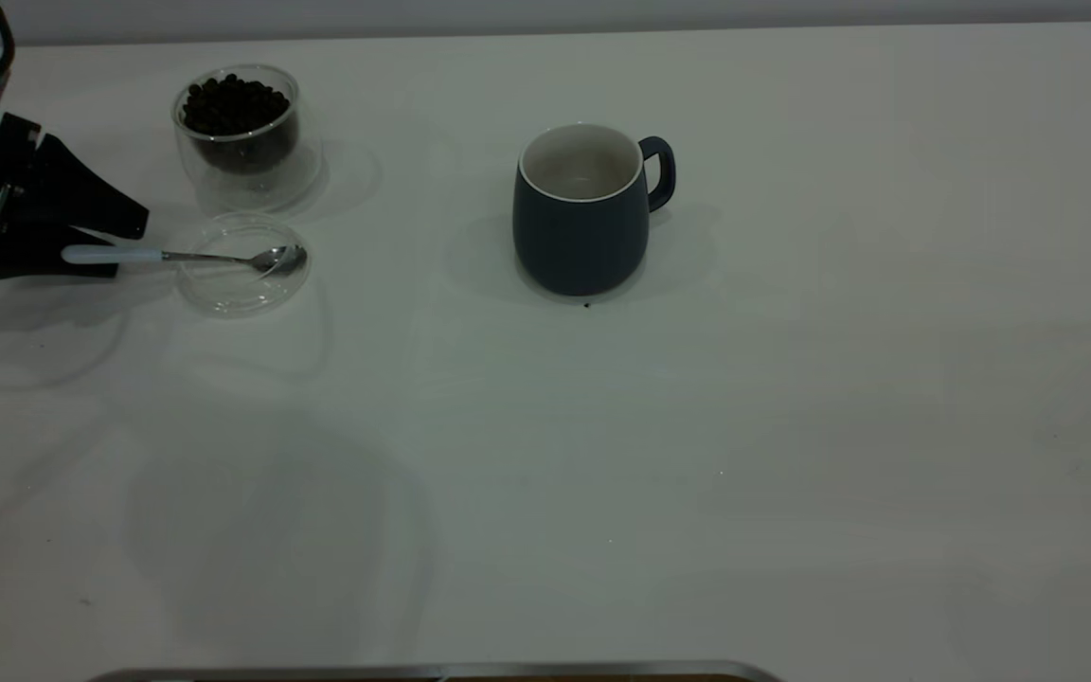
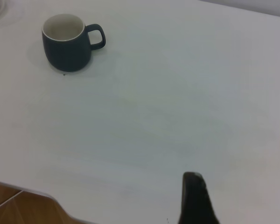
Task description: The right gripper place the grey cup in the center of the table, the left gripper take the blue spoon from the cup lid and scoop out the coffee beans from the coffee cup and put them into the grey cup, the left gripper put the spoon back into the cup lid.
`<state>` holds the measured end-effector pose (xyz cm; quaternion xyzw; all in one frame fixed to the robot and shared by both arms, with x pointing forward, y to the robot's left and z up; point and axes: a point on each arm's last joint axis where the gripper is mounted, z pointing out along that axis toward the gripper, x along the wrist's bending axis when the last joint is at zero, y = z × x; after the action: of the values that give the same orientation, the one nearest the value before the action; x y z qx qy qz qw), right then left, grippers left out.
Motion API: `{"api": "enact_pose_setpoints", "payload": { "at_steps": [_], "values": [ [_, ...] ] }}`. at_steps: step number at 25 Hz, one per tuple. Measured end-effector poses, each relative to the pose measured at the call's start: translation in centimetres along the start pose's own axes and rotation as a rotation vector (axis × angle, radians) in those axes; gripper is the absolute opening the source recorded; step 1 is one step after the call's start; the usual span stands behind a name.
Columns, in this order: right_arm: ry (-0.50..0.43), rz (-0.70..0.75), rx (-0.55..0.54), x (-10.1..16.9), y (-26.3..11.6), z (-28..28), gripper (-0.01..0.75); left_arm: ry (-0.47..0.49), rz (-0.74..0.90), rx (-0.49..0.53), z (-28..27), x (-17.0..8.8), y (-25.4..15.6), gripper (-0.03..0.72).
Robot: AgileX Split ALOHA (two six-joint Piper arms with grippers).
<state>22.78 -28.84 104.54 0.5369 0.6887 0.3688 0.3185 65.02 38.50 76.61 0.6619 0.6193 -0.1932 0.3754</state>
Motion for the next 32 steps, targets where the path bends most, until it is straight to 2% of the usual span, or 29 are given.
{"api": "enact_pose_setpoints", "payload": {
  "at_steps": [5,9,12,15,22,28,32],
  "values": [
    [0.0,0.0,0.0,0.0,0.0,0.0,0.511,0.075,0.147,0.023,-2.1,-0.9,2.3,0.631],
    [0.0,0.0,0.0,0.0,0.0,0.0,0.511,0.179,0.195,0.05,-6.5,-4.0,5.2,0.614],
    [0.0,0.0,0.0,0.0,0.0,0.0,0.511,0.24,0.164,0.067,-10.5,-7.6,6.7,0.606],
    [0.0,0.0,0.0,0.0,0.0,0.0,0.511,0.277,0.148,0.057,-14.6,-12.4,7.4,0.602],
    [0.0,0.0,0.0,0.0,0.0,0.0,0.511,0.462,0.211,-0.09,-22.0,-22.5,6.9,0.593],
    [0.0,0.0,0.0,0.0,0.0,0.0,0.511,0.598,0.213,-0.132,-24.1,-28.6,4.3,0.593],
    [0.0,0.0,0.0,0.0,0.0,0.0,0.511,0.613,0.224,-0.127,-23.9,-32.0,1.0,0.593]
  ]
}}
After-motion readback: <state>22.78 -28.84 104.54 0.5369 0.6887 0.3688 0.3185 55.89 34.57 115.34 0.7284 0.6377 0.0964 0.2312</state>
